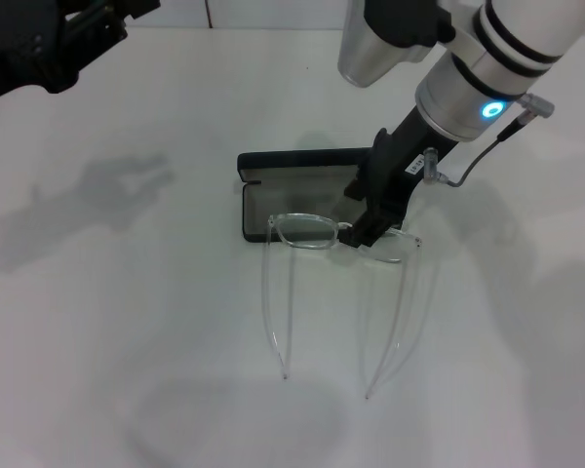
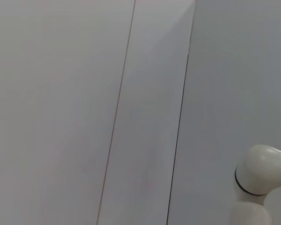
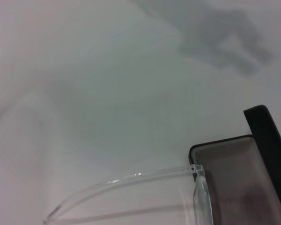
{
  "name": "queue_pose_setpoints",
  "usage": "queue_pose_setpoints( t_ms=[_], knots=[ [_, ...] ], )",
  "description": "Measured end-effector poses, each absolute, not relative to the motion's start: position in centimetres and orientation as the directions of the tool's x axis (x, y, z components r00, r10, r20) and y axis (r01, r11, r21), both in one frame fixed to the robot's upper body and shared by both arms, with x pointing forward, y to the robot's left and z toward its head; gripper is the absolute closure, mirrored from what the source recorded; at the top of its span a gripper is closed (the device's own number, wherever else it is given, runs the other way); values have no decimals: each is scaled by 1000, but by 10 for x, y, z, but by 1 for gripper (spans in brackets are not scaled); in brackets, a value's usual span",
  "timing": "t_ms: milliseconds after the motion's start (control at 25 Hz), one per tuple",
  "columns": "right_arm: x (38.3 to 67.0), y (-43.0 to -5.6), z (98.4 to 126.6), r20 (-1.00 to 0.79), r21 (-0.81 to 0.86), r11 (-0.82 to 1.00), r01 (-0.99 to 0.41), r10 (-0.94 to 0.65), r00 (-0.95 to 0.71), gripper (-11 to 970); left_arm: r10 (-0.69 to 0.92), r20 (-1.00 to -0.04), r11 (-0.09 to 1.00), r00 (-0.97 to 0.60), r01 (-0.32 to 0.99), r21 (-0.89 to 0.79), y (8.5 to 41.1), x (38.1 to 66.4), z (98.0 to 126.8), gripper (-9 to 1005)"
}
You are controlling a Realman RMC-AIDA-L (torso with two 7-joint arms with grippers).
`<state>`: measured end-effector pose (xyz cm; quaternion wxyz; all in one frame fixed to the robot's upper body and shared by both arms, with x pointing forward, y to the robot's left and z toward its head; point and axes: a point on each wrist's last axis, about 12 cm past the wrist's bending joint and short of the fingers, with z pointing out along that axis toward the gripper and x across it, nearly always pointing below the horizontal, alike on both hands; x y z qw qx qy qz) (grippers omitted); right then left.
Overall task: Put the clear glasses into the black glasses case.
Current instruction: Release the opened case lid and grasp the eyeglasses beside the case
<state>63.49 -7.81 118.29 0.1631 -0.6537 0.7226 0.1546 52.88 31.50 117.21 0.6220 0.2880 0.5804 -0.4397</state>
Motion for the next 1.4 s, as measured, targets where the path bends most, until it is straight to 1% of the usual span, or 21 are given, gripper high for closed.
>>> queue_pose_setpoints(
  t_ms=[280,640,720,1400],
  knots=[
    [634,-77,1172,-468,14,82,-996,-880,-80,411,-222,-973,452,-69,876,-165,315,528,1166,743],
    [631,-76,1162,-460,3,80,-997,-885,-72,438,-226,-972,459,-69,872,-169,317,527,1164,743],
    [631,-76,1161,-459,2,83,-997,-885,-74,479,-225,-972,458,-71,872,-170,317,526,1164,743],
    [628,-75,1149,-456,-14,76,-997,-888,-61,570,-227,-971,458,-78,871,-177,316,525,1161,744]
  ],
)
